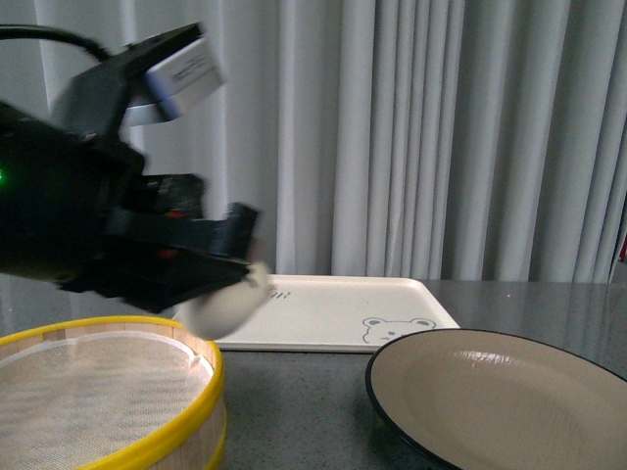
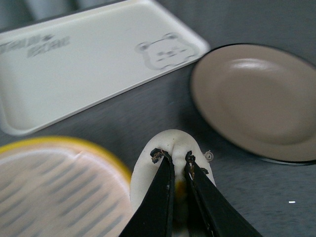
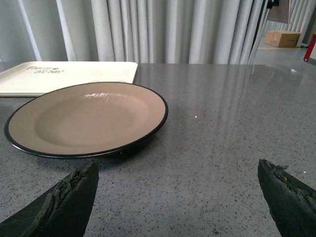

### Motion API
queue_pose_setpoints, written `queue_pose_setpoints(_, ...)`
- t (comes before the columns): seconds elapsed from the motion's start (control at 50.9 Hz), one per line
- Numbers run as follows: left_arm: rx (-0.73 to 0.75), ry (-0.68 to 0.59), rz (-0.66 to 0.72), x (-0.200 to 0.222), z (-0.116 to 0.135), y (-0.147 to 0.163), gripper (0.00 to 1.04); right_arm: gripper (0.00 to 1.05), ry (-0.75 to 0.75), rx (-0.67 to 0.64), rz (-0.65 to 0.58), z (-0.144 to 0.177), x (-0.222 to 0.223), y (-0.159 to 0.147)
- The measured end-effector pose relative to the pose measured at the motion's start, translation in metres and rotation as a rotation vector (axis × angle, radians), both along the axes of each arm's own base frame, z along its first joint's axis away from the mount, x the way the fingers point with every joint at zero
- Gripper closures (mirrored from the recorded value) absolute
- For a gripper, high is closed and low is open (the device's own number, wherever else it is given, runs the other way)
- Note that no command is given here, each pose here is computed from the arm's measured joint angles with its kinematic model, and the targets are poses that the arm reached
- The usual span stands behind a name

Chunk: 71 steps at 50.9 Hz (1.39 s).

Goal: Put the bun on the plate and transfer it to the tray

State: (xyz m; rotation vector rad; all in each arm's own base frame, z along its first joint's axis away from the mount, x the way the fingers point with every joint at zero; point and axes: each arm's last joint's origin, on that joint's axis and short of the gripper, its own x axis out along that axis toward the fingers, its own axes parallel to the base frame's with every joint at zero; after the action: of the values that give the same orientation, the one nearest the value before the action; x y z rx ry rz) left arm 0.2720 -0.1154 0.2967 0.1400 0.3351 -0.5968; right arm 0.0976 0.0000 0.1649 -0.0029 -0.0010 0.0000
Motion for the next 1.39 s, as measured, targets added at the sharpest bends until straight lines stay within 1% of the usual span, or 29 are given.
queue_pose_setpoints(0.079,-0.021,-0.021,-0.147,-0.001,0.002,-0.027,1.01,0.09,0.000,0.000,0.000,0.000,0.000,0.000)
queue_pose_setpoints(0.138,-0.034,-0.027,-0.280,-0.001,0.000,-0.056,1.01,0.09,0.000,0.000,0.000,0.000,0.000,0.000)
queue_pose_setpoints(0.196,-0.042,-0.023,-0.348,0.001,-0.002,-0.073,1.01,0.09,0.000,0.000,0.000,0.000,0.000,0.000)
queue_pose_setpoints(0.295,-0.033,-0.020,-0.428,0.004,-0.004,-0.099,1.01,0.09,0.000,0.000,0.000,0.000,0.000,0.000)
queue_pose_setpoints(0.413,-0.014,-0.037,-0.473,0.009,-0.003,-0.124,1.01,0.09,0.000,0.000,-0.001,0.000,0.000,0.000)
queue_pose_setpoints(0.53,0.019,-0.071,-0.447,0.020,-0.001,-0.153,1.01,0.09,0.000,0.000,-0.001,0.000,0.000,0.000)
queue_pose_setpoints(0.629,0.041,-0.080,-0.443,0.030,-0.004,-0.169,1.01,0.09,0.000,0.000,-0.002,0.000,0.000,0.000)
queue_pose_setpoints(0.707,0.086,-0.064,-0.463,0.039,-0.013,-0.187,1.01,0.09,0.000,0.000,0.001,0.000,0.000,0.000)
queue_pose_setpoints(0.805,0.146,-0.051,-0.484,0.045,-0.027,-0.200,1.01,0.09,0.000,0.000,-0.001,0.000,0.000,0.000)
queue_pose_setpoints(0.864,0.164,-0.051,-0.467,0.049,-0.032,-0.206,1.01,0.09,0.000,0.000,-0.002,0.000,0.000,0.000)
queue_pose_setpoints(1.12,0.251,-0.049,-0.370,0.068,-0.042,-0.214,1.01,0.09,0.000,0.000,-0.002,0.000,0.000,0.000)
queue_pose_setpoints(1.179,0.292,-0.048,-0.341,0.075,-0.049,-0.214,1.01,0.09,0.000,0.000,-0.001,0.000,0.000,0.000)
queue_pose_setpoints(1.395,0.353,-0.024,-0.327,0.086,-0.058,-0.209,1.01,0.09,0.000,0.000,-0.001,0.000,0.000,0.000)
